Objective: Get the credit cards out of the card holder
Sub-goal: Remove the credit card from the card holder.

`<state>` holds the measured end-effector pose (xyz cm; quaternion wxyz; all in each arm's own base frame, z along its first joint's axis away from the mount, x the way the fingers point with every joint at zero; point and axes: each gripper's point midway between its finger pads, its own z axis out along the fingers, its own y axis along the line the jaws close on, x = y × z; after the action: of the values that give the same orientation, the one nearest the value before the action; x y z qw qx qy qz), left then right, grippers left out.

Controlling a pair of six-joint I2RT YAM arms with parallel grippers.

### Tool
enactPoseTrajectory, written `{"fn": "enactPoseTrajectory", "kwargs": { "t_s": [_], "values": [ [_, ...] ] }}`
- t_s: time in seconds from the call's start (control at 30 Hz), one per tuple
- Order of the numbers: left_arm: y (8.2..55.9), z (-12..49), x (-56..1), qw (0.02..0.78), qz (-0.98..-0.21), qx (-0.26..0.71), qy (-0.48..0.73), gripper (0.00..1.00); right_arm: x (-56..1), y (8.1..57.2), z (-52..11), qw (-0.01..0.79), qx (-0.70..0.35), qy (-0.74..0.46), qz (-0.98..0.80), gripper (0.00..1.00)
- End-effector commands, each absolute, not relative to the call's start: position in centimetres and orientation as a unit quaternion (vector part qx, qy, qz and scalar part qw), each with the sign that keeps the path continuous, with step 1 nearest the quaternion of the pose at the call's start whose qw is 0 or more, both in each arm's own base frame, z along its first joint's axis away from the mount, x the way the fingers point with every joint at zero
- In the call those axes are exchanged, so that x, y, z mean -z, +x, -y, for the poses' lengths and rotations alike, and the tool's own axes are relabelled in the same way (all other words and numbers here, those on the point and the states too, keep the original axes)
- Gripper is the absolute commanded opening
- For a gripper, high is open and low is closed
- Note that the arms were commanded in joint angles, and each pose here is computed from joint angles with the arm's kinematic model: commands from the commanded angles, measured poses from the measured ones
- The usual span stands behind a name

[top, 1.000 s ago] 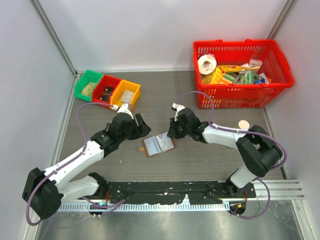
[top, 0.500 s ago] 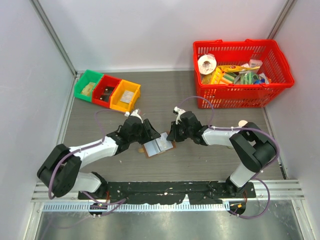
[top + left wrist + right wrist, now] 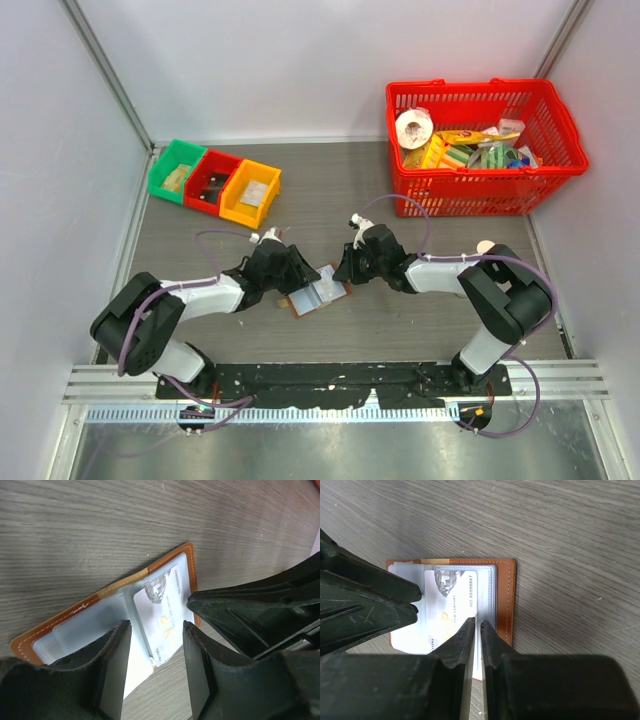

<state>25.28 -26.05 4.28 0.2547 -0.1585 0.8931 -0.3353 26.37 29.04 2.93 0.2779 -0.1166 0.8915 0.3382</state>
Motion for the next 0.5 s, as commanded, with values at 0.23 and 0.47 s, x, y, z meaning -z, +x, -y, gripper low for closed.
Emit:
{"fn": "enactPoseTrajectory", "kwargs": {
  "t_s": [0.23, 0.47],
  "values": [
    [25.2, 28.0, -3.7, 0.232, -0.880, 0.377, -0.173, 0.48, -0.6, 24.8, -27.6, 0.244, -0.310, -0.111, -0.912, 0.15],
    [25.1, 28.6, -5.1, 0.241, -0.858, 0.417, -0.178, 0.42, -0.7, 24.8, -27.5, 0.246, -0.310, -0.109, -0.912, 0.15]
  ]
}}
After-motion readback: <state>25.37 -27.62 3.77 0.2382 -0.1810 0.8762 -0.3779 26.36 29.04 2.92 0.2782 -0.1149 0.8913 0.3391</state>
